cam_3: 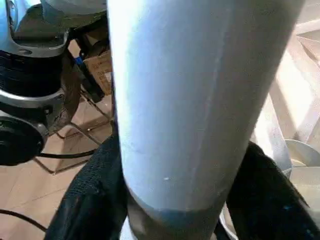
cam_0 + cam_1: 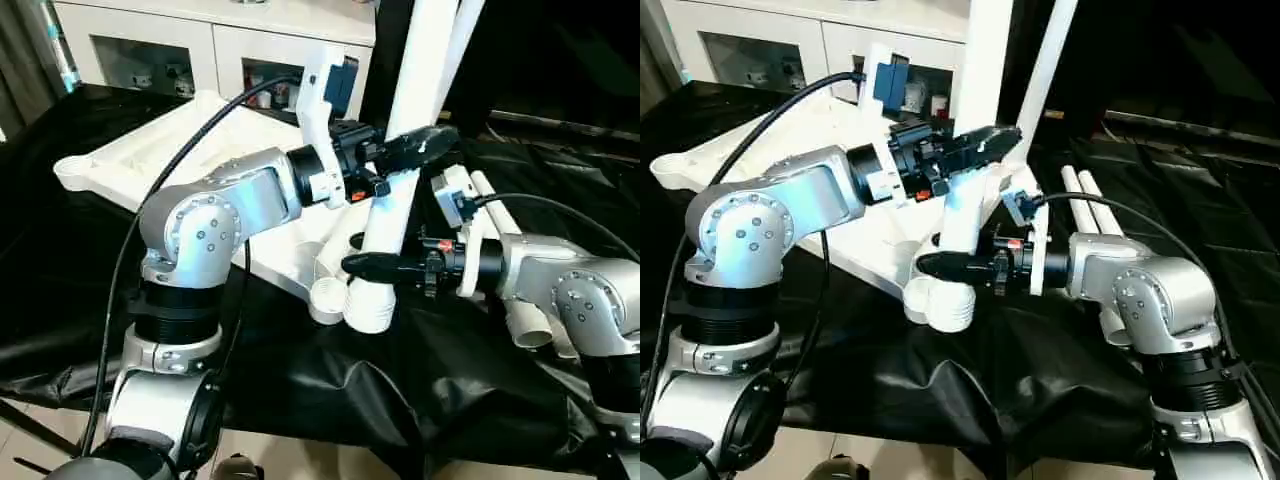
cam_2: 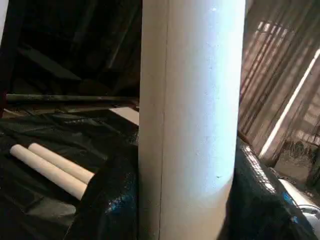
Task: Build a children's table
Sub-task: Pick table leg
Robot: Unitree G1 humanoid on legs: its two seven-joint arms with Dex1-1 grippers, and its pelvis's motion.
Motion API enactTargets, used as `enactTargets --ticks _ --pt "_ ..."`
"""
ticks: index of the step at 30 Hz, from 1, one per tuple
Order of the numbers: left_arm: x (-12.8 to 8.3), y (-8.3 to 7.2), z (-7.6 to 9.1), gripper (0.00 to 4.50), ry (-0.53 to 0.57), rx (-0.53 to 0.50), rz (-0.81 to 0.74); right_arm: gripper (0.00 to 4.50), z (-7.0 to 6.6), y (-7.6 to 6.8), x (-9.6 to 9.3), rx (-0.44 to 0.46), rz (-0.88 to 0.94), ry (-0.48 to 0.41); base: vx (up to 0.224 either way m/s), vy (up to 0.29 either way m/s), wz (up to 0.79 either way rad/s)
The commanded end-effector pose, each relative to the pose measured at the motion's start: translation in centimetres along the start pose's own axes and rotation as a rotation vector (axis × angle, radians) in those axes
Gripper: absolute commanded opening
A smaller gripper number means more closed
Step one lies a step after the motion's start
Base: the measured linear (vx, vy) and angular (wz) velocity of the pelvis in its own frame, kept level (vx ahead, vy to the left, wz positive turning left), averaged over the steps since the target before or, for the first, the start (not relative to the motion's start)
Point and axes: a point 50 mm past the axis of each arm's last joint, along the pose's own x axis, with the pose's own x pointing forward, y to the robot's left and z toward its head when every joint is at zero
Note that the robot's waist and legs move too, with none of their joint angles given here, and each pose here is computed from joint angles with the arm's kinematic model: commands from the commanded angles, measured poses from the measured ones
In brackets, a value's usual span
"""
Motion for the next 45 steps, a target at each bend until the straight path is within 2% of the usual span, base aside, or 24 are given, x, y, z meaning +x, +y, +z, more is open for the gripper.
enactTargets --ticks 1,3,11,12,13,16,18,22,38,45 --pt "0.28 -0.47 0.32 1.8 -0.005 0.018 -0.03 2.14 0.46 -0.07 -0.3 -0.022 -0.014 0.008 0.0 0.0 0.0" --pt "0.26 -0.42 0.39 1.8 -0.007 0.02 -0.028 1.97 0.43 -0.06 -0.29 -0.022 -0.012 0.008 0.0 0.0 0.0" --pt "0.18 -0.3 0.62 1.8 -0.012 0.022 -0.027 1.89 0.27 0.02 -0.36 -0.026 -0.016 0.016 0.0 0.0 0.0" --pt "0.17 -0.31 0.61 1.8 -0.012 0.022 -0.028 2.44 0.26 0.04 -0.37 -0.023 -0.014 0.015 0.0 0.0 0.0" --pt "0.17 -0.32 0.61 1.8 -0.011 0.022 -0.028 2.58 0.26 0.06 -0.38 -0.02 -0.012 0.015 0.0 0.0 0.0" --pt "0.17 -0.35 0.6 1.8 -0.011 0.022 -0.029 2.67 0.27 0.06 -0.39 -0.02 -0.012 0.015 0.0 0.0 0.0" --pt "0.18 -0.37 0.57 1.8 -0.01 0.023 -0.03 2.94 0.3 -0.01 -0.45 -0.024 -0.019 0.017 0.0 0.0 0.0" --pt "0.13 -0.37 0.57 1.8 -0.008 0.025 -0.03 3.07 0.3 0.01 -0.49 -0.024 -0.017 0.019 0.0 0.0 0.0" --pt "0.22 -0.57 0.67 1.8 -0.016 0.02 -0.041 3.07 -0.14 0.24 -0.6 -0.012 -0.004 0.035 0.0 0.0 0.0" --pt "0.15 -0.51 0.71 1.8 -0.018 0.018 -0.039 2.38 -0.17 0.28 -0.57 0.001 0.006 0.032 0.0 0.0 0.0"
